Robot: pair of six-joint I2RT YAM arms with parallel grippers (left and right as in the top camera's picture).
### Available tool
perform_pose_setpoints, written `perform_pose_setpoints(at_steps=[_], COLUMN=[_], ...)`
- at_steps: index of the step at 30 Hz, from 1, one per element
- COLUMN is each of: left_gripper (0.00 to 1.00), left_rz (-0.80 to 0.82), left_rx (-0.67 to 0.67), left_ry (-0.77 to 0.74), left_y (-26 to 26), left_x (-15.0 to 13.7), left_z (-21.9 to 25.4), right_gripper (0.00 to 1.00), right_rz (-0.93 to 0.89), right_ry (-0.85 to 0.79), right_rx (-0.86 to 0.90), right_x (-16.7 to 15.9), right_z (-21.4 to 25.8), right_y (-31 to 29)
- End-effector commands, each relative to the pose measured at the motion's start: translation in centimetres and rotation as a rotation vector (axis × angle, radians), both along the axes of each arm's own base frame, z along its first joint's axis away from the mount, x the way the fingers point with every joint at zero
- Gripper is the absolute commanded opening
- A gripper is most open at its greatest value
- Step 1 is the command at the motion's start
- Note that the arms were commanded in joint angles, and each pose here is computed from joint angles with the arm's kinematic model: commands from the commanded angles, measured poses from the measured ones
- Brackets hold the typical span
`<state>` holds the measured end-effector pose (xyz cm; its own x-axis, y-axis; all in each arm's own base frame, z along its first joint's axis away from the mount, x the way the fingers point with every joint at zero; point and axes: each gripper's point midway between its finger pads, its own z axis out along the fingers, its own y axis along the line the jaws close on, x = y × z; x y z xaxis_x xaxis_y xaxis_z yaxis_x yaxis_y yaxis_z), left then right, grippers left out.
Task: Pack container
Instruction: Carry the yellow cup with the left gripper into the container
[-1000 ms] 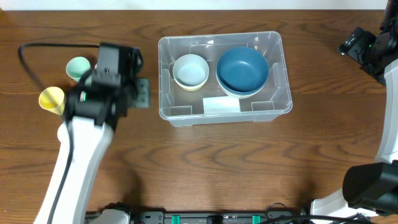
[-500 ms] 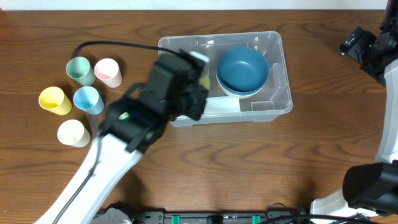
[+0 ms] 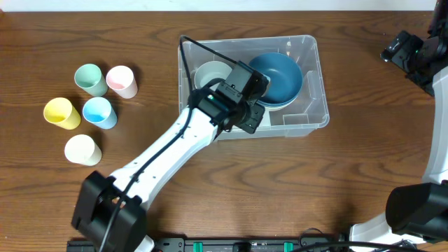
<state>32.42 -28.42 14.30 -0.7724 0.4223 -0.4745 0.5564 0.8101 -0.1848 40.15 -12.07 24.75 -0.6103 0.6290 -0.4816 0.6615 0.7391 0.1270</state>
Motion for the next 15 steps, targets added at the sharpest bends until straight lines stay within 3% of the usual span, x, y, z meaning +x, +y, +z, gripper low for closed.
perform_pose_setpoints(at_steps=[1, 15], left_gripper=[0.06, 0.06], left_rz=[-0.004, -0.004], left_rx=[-0.001, 0.052], left_ry=[0.015, 0.081], left_y=[-0.5, -1.3], left_x=[0.3, 1.3], left_z=[-0.8, -6.4], right_gripper=[0.99, 0.99], right_rz=[-0.022, -0.022], right_ry=[0.006, 0.006], right_rx=[-0.002, -0.002], right_x=[-0.1, -0.1], right_z=[-0.2, -0.2], right_y=[-0.4, -0.4])
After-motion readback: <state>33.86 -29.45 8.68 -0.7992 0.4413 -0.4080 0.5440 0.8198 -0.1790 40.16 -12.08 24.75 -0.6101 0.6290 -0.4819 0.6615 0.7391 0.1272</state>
